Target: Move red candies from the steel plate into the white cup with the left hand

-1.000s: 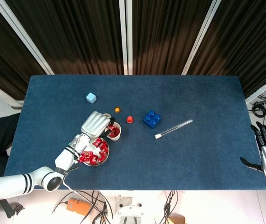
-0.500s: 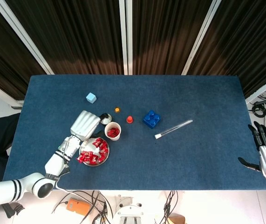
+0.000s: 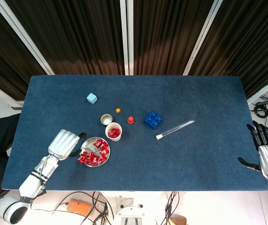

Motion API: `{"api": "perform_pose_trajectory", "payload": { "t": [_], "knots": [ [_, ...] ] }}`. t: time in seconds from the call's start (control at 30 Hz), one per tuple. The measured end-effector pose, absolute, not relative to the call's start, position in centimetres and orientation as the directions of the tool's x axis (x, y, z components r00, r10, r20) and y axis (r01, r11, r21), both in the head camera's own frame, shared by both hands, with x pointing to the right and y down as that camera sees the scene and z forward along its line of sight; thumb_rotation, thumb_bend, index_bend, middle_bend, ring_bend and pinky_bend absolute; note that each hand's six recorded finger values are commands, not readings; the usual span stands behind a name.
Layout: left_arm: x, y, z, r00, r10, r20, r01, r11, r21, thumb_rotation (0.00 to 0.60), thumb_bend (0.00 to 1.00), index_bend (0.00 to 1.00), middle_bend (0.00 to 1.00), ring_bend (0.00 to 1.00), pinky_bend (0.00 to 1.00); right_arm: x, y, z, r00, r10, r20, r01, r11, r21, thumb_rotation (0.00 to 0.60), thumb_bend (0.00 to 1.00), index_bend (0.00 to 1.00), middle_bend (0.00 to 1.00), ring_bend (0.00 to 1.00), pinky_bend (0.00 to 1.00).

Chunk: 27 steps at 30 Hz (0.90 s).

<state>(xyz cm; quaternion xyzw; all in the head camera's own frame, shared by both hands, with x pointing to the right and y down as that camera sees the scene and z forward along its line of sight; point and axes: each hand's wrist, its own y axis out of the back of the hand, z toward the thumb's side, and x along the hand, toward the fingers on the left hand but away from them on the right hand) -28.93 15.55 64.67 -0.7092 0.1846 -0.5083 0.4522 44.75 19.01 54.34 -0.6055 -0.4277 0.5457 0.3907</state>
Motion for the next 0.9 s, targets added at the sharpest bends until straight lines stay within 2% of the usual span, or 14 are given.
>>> {"api": "perform_pose_trajectory", "payload": {
  "t": [0.1, 0.37, 0.63, 0.9],
  "knots": [
    [-29.7, 16.8, 64.8, 0.416, -0.702, 0.578, 0.234, -0.531, -0.814, 0.6, 0.12, 0.39, 0.83, 0.77, 0.75, 44.7, 19.0, 54.3, 0.039, 0.945, -0.326, 0.09, -0.328, -0.94, 0.6, 0.19, 0.0, 0.03, 0.0, 0.13],
    [-30.8, 19.8, 64.6, 0.435, -0.681, 0.59, 0.266, -0.529, -0.806, 0.6, 0.11, 0.4, 0.83, 0.77, 0.75, 44.5, 19.0, 54.4, 0.045, 0.943, -0.329, 0.092, -0.332, -0.939, 0.6, 0.19, 0.0, 0.03, 0.0, 0.13],
    [-30.4, 21.5, 66.9, 0.461, -0.671, 0.581, 0.277, -0.514, -0.812, 0.6, 0.15, 0.39, 0.83, 0.77, 0.75, 44.6, 19.0, 54.3, 0.042, 0.944, -0.326, 0.089, -0.329, -0.94, 0.6, 0.19, 0.0, 0.03, 0.0, 0.13],
    [-30.4, 21.9, 68.2, 0.457, -0.671, 0.584, 0.27, -0.521, -0.81, 0.6, 0.18, 0.4, 0.83, 0.77, 0.75, 44.7, 19.1, 54.4, 0.032, 0.943, -0.332, 0.09, -0.333, -0.939, 0.6, 0.19, 0.0, 0.03, 0.0, 0.13]
  ]
}}
